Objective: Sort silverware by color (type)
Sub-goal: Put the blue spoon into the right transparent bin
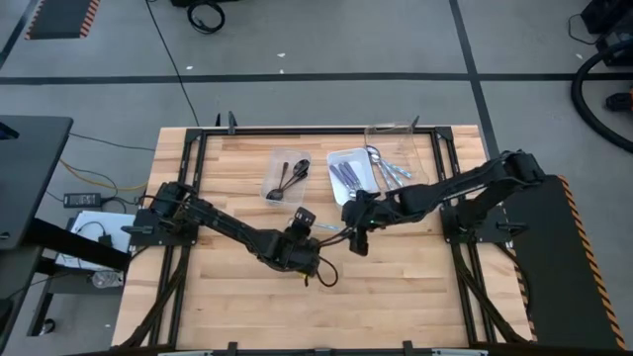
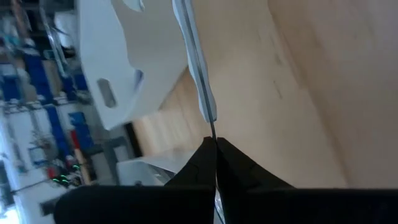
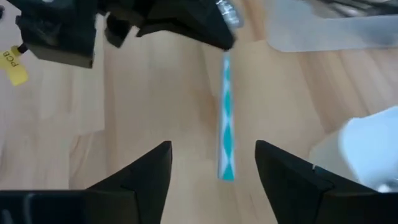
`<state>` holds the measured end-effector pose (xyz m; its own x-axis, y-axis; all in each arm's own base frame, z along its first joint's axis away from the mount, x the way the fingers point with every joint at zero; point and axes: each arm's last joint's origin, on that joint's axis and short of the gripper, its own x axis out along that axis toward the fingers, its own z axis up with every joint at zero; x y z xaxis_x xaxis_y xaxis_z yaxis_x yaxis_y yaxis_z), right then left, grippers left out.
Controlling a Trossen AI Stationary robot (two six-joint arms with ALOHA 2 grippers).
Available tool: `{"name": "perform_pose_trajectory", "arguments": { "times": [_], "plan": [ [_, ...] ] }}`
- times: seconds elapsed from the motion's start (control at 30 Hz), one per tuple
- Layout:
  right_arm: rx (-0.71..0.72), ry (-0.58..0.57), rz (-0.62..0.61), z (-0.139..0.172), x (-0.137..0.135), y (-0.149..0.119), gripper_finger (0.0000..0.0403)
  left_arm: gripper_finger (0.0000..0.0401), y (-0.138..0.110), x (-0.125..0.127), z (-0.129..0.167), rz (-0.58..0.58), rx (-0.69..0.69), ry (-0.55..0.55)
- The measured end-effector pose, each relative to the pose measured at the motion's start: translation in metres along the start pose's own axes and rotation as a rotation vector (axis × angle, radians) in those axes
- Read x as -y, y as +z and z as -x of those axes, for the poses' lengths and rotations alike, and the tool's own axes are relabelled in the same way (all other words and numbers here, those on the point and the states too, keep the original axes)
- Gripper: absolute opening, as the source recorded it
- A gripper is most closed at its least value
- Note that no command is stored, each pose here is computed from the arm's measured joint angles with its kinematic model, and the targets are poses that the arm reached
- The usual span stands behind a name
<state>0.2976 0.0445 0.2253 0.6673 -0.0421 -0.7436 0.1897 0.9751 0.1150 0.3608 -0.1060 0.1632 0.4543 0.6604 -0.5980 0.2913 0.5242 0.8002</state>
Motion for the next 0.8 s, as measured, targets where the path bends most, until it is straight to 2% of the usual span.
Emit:
{"name": "perform_pose_trajectory", "arguments": {
  "times": [0.17,0.43,0.8],
  "plan": [
    [-0.011,0.012,-0.013,-0.009,0.001,0.000,0.0251,0.0009,0.003,-0.002,0.000,-0.069,0.007,0.046],
    [0.017,-0.031,0.043,-0.007,0.002,0.002,0.0239,0.0009,0.011,-0.009,0.001,-0.111,0.023,0.159],
    [0.020,-0.108,0.221,-0.005,-0.004,-0.002,0.0208,0.0009,0.021,-0.017,0.002,-0.044,0.072,0.228]
  ]
}}
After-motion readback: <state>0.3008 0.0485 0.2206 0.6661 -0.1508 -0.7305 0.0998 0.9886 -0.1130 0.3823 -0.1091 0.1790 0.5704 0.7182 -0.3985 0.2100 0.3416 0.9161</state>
